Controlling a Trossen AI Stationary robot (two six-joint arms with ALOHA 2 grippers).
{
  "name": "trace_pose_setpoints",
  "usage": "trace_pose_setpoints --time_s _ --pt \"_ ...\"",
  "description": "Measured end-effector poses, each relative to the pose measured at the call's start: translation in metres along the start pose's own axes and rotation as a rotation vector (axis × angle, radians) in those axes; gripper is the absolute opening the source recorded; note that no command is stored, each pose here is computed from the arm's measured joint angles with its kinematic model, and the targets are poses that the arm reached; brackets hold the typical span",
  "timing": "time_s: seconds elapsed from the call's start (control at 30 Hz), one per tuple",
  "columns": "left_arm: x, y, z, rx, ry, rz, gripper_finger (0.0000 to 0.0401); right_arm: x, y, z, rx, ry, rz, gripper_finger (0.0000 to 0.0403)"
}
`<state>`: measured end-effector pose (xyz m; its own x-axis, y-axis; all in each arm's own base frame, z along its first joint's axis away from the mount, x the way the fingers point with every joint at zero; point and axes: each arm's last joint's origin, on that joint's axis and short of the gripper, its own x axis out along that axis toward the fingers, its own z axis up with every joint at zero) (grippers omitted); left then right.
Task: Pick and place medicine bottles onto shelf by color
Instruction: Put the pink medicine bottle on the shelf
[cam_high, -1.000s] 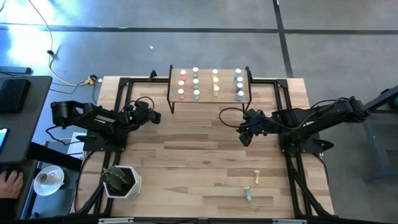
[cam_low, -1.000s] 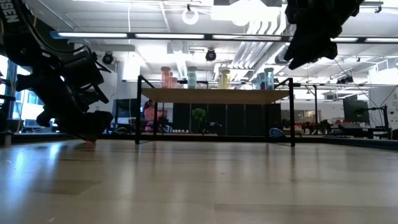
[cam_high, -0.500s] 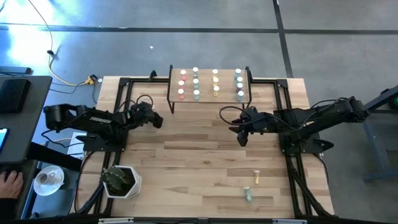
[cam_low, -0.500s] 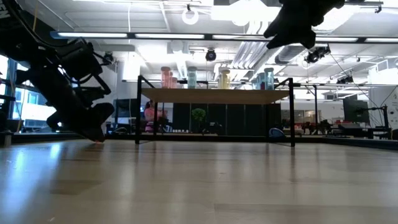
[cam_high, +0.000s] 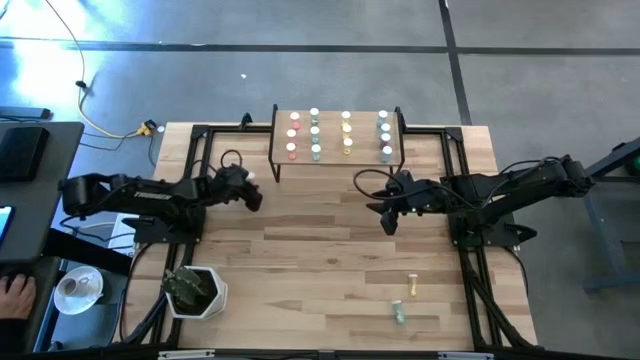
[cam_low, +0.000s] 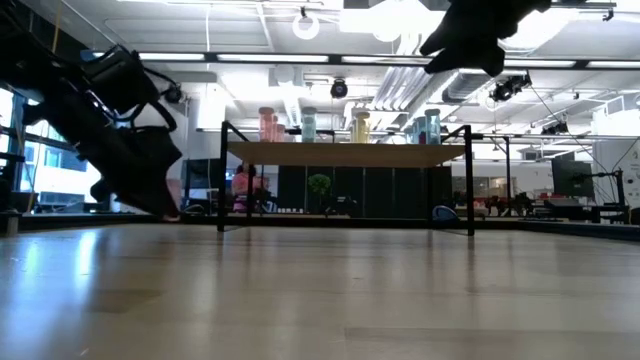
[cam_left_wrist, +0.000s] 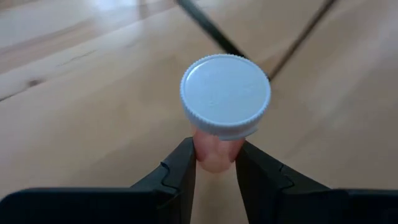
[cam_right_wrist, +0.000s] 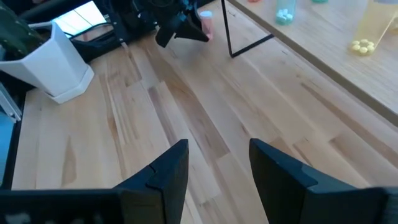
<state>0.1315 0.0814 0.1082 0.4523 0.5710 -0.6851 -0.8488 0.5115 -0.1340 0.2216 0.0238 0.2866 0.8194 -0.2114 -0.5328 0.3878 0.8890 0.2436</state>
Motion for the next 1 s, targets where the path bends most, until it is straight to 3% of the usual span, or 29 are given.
trace_pose_setpoints --time_s 0.3,0.6,1.0 --pt "-0.012 -0.011 0.004 0.039 -0.031 -0.172 0.0090 0.000 0.003 0.006 -0.001 -0.053 0.035 0.0161" --pt "-0.028 -0.028 0.006 0.149 -0.080 -0.339 0.0090 -0.002 0.012 0.018 -0.086 -0.159 0.173 0.0161" --pt "-0.061 -0.067 0.039 0.306 -0.162 -0.514 0.0090 -0.005 0.014 0.035 -0.191 -0.303 0.294 0.0161"
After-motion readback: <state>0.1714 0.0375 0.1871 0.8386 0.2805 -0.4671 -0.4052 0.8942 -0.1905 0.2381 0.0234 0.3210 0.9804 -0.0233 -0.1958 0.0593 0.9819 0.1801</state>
